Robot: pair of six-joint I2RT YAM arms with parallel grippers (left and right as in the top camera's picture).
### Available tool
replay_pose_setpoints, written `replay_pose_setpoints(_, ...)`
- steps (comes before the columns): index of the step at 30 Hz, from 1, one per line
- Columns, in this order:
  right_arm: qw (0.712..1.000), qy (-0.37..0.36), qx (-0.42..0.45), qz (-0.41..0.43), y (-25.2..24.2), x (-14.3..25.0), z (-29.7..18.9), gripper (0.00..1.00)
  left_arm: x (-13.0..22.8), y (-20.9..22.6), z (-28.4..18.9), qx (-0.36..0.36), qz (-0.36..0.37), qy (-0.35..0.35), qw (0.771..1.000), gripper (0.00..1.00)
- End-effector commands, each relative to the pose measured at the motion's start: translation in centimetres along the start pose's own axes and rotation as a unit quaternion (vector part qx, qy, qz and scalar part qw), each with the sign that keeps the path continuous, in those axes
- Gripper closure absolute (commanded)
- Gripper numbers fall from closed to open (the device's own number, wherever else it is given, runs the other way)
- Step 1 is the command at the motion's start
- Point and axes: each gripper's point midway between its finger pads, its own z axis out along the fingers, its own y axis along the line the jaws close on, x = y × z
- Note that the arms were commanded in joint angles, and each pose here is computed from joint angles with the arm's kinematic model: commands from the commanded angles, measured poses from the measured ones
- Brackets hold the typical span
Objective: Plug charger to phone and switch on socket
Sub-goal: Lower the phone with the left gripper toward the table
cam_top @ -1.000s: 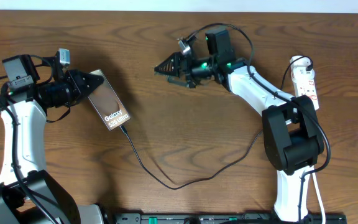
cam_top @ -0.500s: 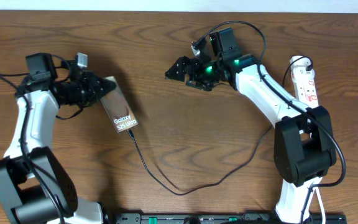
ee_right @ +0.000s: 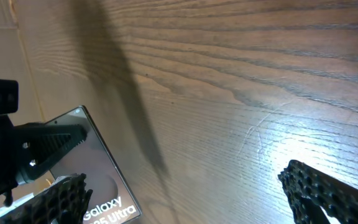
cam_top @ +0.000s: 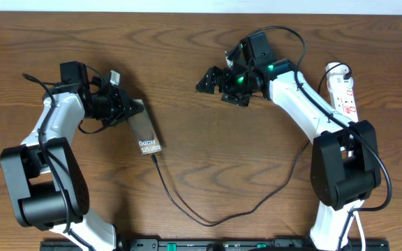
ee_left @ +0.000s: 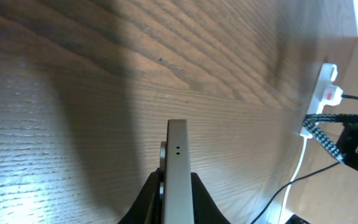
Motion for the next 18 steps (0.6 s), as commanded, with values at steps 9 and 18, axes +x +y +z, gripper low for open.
replay_pose_setpoints(9,1.000,-0.015,0.001,-0.024,0.8,-0.4,-1.4,0.02,0.5,0.5,0.1,-0.024,0.000,0.009,1.000,0.93)
replay_pose_setpoints(18,1.000,-0.013,0.002,-0.023,0.7,-0.3,-1.4,0.02,2.5,2.3,1.4,-0.030,-0.015,0.024,0.999,0.93)
